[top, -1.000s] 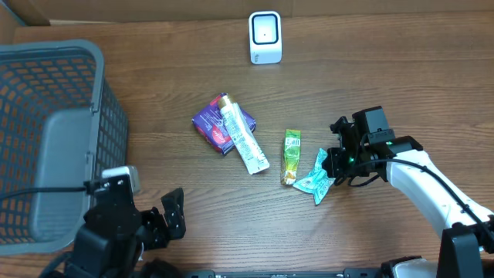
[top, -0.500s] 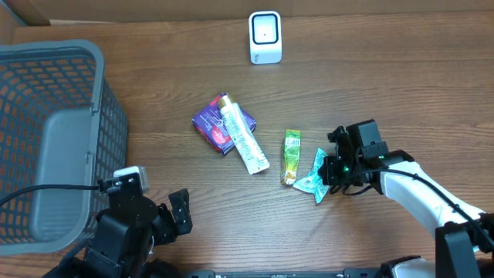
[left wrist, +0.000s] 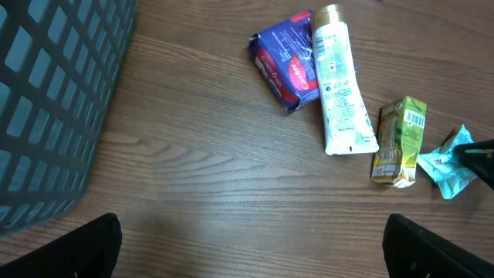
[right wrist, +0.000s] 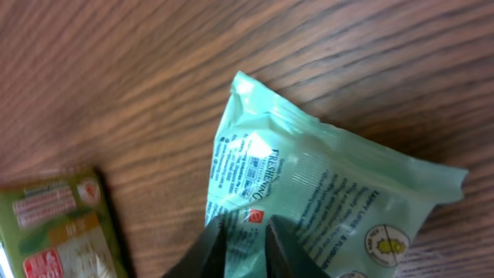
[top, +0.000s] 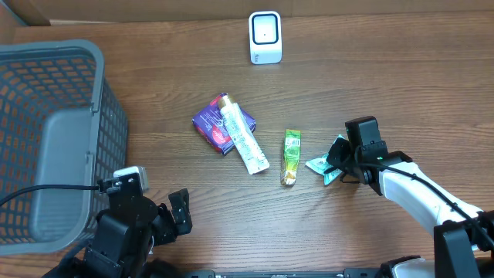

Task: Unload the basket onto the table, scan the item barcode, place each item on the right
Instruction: 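Grasp the mint packet with the right gripper and lift it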

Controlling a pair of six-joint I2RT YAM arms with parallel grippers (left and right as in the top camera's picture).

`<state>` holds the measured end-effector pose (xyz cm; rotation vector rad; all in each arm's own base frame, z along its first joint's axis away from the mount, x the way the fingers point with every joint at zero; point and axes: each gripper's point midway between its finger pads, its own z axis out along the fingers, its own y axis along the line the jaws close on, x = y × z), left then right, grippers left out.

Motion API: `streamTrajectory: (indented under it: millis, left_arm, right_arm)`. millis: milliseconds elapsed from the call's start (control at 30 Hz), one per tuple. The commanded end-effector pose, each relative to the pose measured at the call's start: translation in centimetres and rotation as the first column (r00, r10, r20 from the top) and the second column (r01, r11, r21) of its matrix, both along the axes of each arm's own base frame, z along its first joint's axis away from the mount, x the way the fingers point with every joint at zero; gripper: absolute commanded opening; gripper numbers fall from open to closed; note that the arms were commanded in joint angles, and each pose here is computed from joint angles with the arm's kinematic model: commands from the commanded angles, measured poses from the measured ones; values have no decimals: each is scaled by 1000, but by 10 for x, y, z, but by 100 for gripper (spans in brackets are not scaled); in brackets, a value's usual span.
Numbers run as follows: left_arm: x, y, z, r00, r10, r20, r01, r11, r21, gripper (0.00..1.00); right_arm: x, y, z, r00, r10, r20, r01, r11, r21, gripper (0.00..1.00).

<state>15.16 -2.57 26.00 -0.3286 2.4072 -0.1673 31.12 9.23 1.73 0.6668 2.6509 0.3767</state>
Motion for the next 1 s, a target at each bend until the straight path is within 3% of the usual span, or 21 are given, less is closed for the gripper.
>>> streamTrajectory:
  millis: [0,133,233,333,433,600,900,967]
  left_arm:
    - [1,0,-2,1000,14,-1,-14,1000,-5,100]
    - [0,0,-2,1000,14,-1,-14,1000,-5,100]
    - [0,0,-2,1000,14,-1,-14,1000,-5,99]
    - [0,0,-2,1000,14,-2,-14,1000,-5,100]
    - [0,0,-2,1000,14,-1,-14,1000,-5,99]
    - [0,0,-2,1000,14,-2,-14,1000,-5,100]
    - [0,0,-2,1000,14,-2,-14,1000,-5,100]
    - [0,0,-2,1000,14,-1,-14,1000,-5,100]
  right_arm:
    - [-7,-7,-12,993,-104,-62,105,994,2,28]
    - [-1,5,18,998,-38,-54,40,998,42,28]
    - [1,17,48,993,116,-14,-115,992,47,32]
    - [-7,17,59,984,174,-39,-173,984,29,30]
    - [-21,13,49,979,176,-107,-175,984,23,17]
    - [-32,11,20,970,178,-163,-178,984,18,4]
    - [-48,24,-21,939,252,-234,-247,968,52,4]
    - [-50,25,-27,934,255,-251,-250,967,54,8]
